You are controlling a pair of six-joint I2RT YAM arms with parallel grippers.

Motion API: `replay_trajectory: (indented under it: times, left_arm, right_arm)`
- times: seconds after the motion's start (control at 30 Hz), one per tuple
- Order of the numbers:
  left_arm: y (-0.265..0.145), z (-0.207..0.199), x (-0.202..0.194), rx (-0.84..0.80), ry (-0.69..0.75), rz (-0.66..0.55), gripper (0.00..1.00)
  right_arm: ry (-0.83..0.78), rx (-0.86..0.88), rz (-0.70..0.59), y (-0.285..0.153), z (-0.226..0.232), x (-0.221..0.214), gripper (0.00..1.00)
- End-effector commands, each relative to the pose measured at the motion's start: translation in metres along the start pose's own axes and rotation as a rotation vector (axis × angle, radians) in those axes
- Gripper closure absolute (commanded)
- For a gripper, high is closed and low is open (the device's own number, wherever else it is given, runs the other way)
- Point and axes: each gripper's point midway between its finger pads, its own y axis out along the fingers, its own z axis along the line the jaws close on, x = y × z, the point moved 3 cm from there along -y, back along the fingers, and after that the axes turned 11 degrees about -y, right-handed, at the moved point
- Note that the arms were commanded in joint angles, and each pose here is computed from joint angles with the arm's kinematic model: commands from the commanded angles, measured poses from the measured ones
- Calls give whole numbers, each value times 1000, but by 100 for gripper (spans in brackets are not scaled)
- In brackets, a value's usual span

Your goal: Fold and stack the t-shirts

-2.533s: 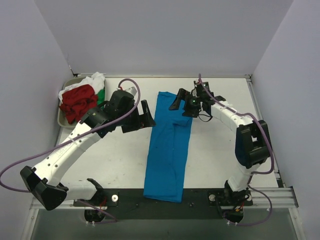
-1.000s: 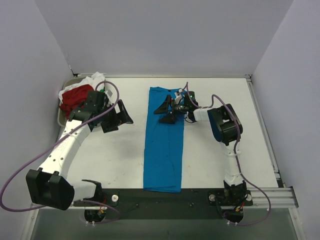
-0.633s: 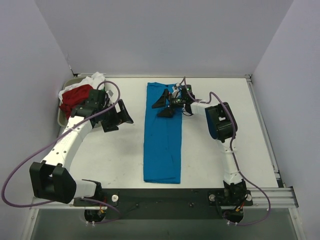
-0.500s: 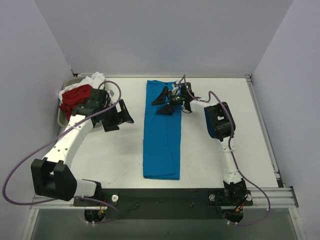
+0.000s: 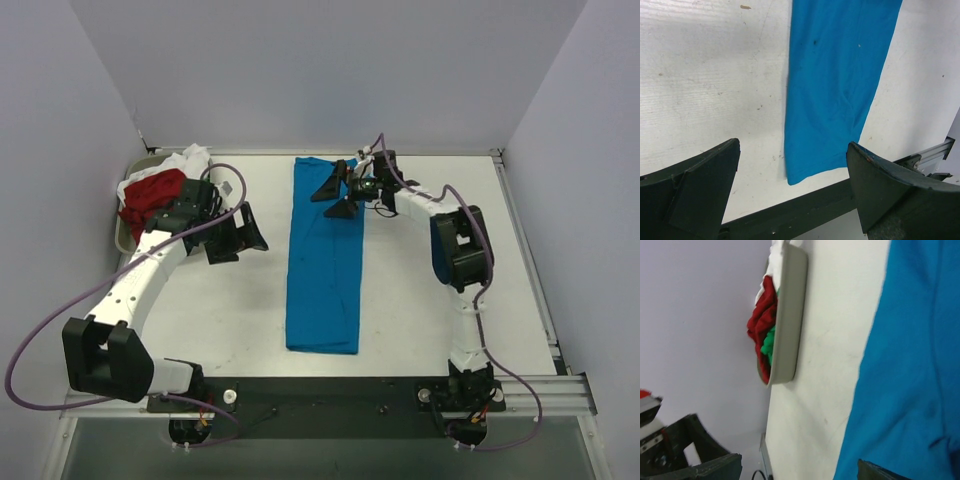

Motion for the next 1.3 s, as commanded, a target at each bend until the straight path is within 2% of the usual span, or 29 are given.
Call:
replay_trajectory:
  times: [0.0,0.03,0.07,0.13,0.17,0.23,0.27,0.33,0.37,0.43,0.47,0.6,0.63,0.87,1.07,1.27]
  left_arm:
    - [-29,-15,-2,-70,67,-21,3]
    - [-27,-11,-6,-56,68,-14,3]
    - [-26,-5,-11,-38,64,0,3]
    - [-17,8,-25,-10,48,47,3]
    - [-17,7,-34,-18,44,58,3]
    - [-13,14,-54,-12,23,87,3]
    - [-12,13,-65,-13,34,102,3]
    - [-10,20,-85,15,26,110,3]
    - [-10,19,-98,23,46,123,2]
    - [-9,25,-113,39,26,122,3]
    - [-9,26,-120,44,30,131,3]
    - [2,33,-157,74,61,173,2]
    - [8,38,-164,91,48,180,3]
    - [35,60,-198,143,19,219,3]
    - [52,57,-201,131,6,209,3]
    - [66,49,-198,90,-25,181,3]
  right_arm:
    - [-290,-17,-78,-59,114,2,0]
    - [-370,-77,-77,-64,118,-8,0]
    - [-341,-172,-21,-74,114,-31,0]
    - [-377,-421,-23,-97,117,-71,0]
    - [-413,-498,-76,-119,131,-82,0]
    - [-392,-710,-31,-137,104,-133,0]
    - [-392,-742,-87,-155,115,-144,0]
    - [-340,-837,-28,-173,90,-193,0]
    - [-320,-823,-91,-186,100,-203,0]
    - [-293,-915,-73,-206,81,-236,1]
    - [-261,-893,-133,-215,88,-243,1]
    - [-173,-913,-151,-231,75,-278,3]
    - [-164,-935,-110,-232,65,-293,3]
    - [-108,-944,-86,-217,40,-329,5]
    - [-137,-947,-50,-190,35,-331,5]
    - [-128,-917,-75,-163,29,-324,5]
